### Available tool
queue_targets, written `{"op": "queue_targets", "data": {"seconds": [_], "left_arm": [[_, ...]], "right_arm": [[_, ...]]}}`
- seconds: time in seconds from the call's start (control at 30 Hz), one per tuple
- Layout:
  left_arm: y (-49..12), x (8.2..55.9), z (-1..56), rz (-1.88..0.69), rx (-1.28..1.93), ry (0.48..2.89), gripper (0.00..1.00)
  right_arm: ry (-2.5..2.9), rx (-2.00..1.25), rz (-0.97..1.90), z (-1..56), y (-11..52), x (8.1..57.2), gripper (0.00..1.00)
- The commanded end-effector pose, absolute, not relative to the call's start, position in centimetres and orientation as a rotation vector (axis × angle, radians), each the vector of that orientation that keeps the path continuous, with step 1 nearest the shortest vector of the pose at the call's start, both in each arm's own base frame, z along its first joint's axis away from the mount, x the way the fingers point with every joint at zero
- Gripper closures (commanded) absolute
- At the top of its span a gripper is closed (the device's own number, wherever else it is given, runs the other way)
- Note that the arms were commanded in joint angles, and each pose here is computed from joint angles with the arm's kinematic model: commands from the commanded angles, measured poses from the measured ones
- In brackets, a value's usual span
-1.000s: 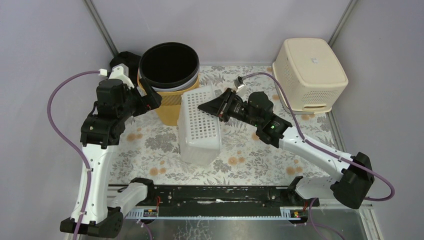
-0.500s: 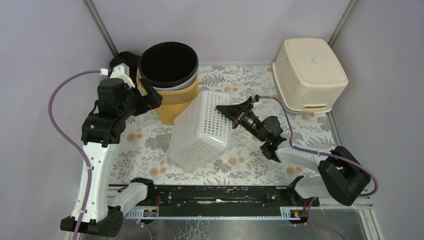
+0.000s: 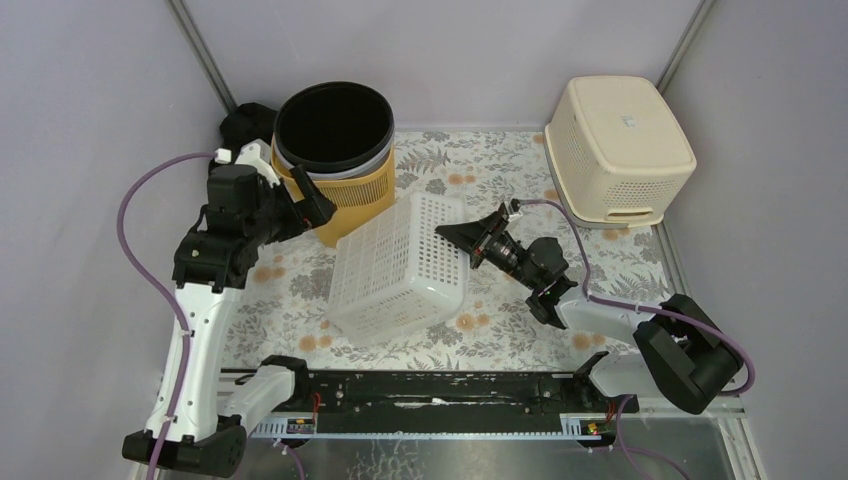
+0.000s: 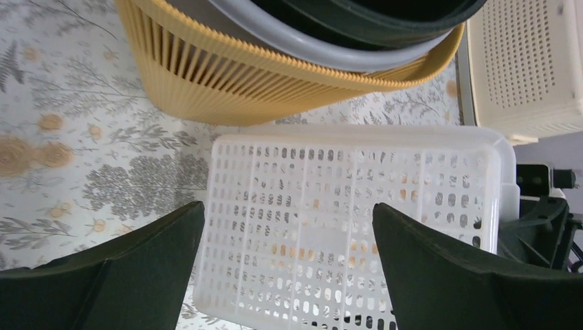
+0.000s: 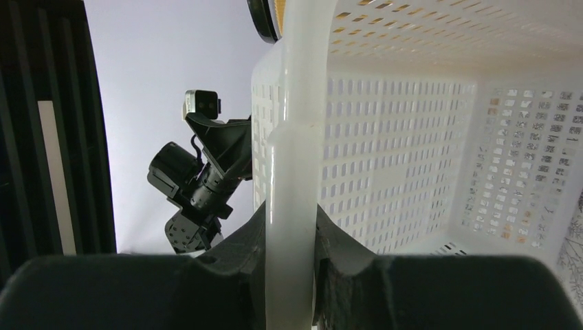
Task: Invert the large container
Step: Turn the container upside down at the center of the board.
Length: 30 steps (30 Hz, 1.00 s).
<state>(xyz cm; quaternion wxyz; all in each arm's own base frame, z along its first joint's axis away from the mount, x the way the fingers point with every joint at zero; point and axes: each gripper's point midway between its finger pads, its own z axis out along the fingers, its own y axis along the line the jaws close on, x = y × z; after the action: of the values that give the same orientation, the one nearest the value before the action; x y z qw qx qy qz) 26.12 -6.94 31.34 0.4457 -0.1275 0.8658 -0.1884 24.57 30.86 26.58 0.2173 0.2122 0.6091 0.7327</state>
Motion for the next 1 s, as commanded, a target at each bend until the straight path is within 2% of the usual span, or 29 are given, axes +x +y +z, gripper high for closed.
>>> {"op": "queue_targets", "data": {"seconds": [0.0,0.3,0.4,0.53,0.97], "left_arm": [[-9.3,25.8,31.8,-0.629,-0.255,2.111,0.0],[-12.1,23.8,29.4,-0.832,-0.228,2.148,0.0],[-12.4,23.5,28.6,-0.843,-0.233,2.157,0.0],[-12.7,23.4,27.7,-0.851,-0.238,2.171,0.0],[-14.7,23.6,24.6,-0.853,-0.234,2.232,0.0]], "right_arm": [[1.799,0.5,1.919,23.6,30.7,24.5,0.82],[1.922,0.509,1.893,19.3,30.8,24.6,0.8],[1.973,0.499,1.876,18.2,30.9,24.5,0.76],[2.049,0.494,1.815,16.7,30.8,24.5,0.66],[2.192,0.51,1.725,13.0,29.8,24.6,0.59]]}}
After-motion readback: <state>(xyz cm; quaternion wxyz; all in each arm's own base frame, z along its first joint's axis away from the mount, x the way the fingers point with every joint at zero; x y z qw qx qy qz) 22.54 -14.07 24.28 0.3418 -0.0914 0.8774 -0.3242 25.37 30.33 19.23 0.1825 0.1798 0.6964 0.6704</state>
